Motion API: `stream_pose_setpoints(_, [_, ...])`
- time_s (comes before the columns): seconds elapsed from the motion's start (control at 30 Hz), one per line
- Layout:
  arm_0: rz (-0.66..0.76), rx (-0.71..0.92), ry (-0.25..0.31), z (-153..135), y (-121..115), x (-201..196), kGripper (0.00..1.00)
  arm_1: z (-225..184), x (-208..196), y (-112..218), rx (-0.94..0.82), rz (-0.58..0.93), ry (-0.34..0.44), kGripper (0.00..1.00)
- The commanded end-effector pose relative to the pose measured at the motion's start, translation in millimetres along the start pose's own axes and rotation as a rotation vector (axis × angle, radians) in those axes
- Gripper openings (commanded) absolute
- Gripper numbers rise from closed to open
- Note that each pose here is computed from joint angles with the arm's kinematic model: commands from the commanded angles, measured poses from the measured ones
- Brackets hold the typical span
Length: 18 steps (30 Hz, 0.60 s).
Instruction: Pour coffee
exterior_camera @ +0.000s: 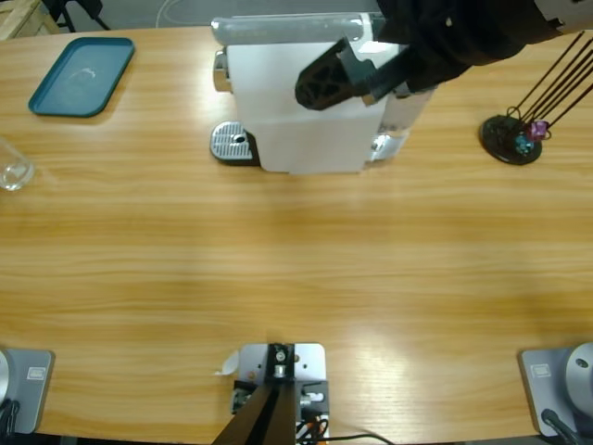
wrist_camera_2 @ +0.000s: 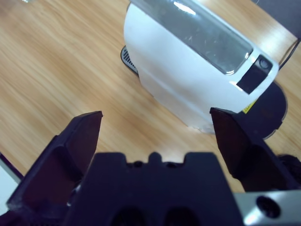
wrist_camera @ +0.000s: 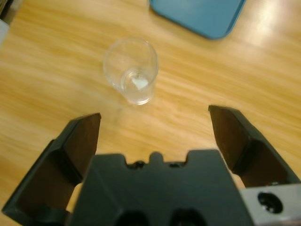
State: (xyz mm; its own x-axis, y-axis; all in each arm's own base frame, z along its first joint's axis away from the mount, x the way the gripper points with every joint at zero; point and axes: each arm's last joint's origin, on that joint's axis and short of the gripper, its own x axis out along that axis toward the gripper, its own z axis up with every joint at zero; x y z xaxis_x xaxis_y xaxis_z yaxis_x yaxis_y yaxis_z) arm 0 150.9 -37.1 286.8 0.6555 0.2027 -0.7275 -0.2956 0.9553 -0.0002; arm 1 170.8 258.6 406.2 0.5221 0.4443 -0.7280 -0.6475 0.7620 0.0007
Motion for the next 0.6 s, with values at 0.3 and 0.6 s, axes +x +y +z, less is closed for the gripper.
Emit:
stream_pose_setpoints(0.3, [0.192,0.067,-0.031,-29.2,6.2,43.8,1.0,-8.8,19.0,6.9,-0.01,-0.003,0.108,1.0])
stream_pose_setpoints(0.6, [0.347,-0.01,-0.056,-23.1,1.2,72.9,1.0,-1.5,30.5,10.9,-0.006,-0.015,0.117,1.0])
